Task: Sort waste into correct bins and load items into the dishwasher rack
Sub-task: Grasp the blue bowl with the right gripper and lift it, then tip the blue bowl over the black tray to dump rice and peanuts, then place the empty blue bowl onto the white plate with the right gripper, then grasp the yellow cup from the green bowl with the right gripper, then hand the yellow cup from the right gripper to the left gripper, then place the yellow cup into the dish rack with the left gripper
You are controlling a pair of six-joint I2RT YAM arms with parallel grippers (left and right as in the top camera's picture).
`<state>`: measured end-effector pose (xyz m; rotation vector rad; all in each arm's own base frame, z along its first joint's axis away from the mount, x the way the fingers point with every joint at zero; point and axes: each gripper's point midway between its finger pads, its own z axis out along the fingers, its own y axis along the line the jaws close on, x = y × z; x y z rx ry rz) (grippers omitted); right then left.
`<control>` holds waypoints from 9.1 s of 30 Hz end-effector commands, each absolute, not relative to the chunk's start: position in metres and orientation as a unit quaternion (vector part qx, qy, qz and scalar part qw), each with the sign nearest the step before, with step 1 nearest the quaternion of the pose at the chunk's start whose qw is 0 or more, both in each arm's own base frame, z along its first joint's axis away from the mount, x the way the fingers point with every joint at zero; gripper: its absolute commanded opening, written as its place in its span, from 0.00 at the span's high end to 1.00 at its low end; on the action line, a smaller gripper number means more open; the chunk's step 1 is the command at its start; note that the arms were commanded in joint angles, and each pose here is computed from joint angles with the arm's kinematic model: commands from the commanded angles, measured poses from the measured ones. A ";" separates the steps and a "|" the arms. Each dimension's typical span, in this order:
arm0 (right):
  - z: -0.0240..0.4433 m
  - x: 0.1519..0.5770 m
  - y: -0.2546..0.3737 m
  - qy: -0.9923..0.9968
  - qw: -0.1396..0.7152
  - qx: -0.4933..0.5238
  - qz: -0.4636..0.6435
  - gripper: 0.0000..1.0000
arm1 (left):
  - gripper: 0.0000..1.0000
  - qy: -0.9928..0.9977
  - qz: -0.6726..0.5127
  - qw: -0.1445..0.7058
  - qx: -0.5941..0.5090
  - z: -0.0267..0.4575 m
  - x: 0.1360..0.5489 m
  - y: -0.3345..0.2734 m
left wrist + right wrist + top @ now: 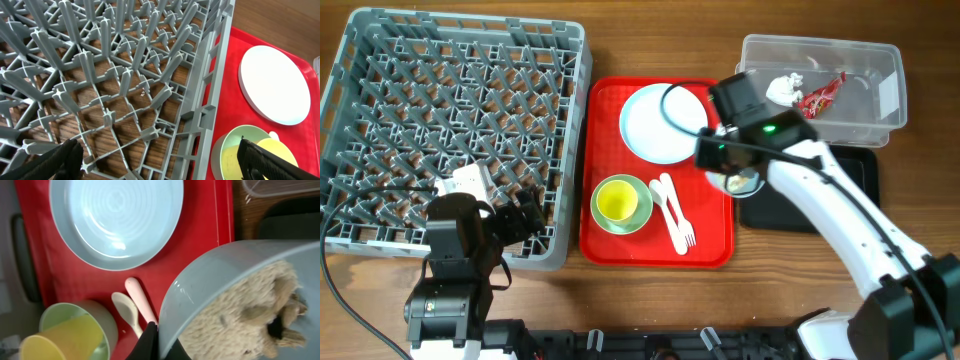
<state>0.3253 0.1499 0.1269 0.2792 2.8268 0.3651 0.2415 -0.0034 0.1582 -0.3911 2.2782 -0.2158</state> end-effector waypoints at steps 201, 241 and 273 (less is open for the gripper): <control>0.258 0.256 0.274 0.782 0.077 -0.244 0.569 0.96 | 0.12 0.689 -0.599 0.330 0.238 0.273 0.226 -0.182; 0.253 0.271 0.259 0.798 0.093 -0.221 0.552 0.78 | 0.96 0.731 -0.535 0.372 0.205 0.251 0.250 -0.176; 0.180 0.305 0.134 0.964 0.135 -0.074 0.219 0.56 | 0.96 0.953 0.032 0.164 -0.253 0.135 0.257 0.070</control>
